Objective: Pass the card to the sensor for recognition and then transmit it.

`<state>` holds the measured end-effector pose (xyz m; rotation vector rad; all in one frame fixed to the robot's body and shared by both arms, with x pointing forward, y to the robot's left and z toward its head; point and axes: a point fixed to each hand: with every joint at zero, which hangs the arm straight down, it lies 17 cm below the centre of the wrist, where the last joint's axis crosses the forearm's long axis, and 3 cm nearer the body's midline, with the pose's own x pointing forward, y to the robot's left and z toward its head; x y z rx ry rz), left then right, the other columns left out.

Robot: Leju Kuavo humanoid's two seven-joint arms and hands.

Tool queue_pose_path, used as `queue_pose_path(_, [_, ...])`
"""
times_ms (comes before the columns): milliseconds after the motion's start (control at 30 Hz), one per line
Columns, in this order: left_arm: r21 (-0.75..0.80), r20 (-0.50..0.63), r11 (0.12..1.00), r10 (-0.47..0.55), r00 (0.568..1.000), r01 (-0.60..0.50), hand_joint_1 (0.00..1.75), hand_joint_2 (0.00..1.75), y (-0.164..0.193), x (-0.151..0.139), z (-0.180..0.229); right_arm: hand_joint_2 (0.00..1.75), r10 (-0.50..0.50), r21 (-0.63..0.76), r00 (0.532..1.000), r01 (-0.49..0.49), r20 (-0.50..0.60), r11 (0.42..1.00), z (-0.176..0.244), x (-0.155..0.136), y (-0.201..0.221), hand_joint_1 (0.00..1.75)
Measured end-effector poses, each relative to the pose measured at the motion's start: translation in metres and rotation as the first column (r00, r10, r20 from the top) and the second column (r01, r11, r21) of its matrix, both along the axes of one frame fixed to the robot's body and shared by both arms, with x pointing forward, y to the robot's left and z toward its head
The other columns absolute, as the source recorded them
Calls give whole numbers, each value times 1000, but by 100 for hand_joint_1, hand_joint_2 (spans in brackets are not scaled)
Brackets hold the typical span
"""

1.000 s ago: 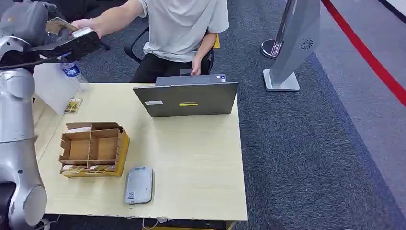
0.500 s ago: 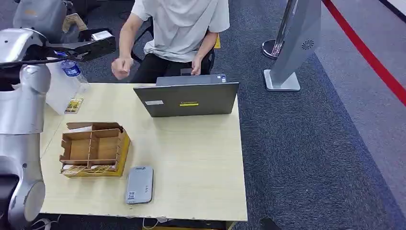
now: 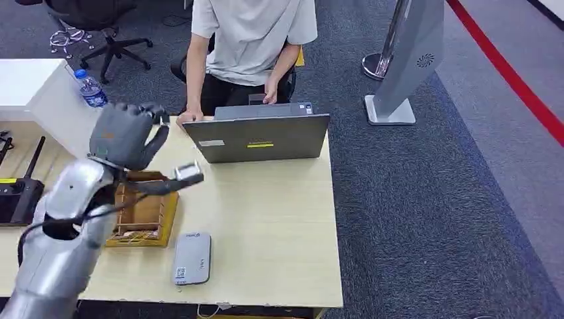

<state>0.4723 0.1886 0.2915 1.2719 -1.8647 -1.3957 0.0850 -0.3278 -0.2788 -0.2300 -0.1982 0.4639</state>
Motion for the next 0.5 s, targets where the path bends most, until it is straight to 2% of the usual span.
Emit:
queue_pose_path(133, [33,3,994,-102,995,102,175,175,-19,-62,-40,0,-29,-15,999,29,-13,999,-1,-9,-6,0])
queue_pose_path(233, [50,-26,987,-154,988,155,175,175,-31,-93,-59,0,-47,-21,999,47,-12,999,-1,-11,-9,0])
queue_pose_path(400, [88,-106,982,-155,982,165,175,175,-32,-120,-94,0,-72,-24,997,72,-11,997,-1,-12,-11,0])
queue_pose_path(500, [115,-201,982,-125,972,150,175,175,-21,-129,-123,0,-81,-27,997,81,-10,996,-1,-12,-14,0])
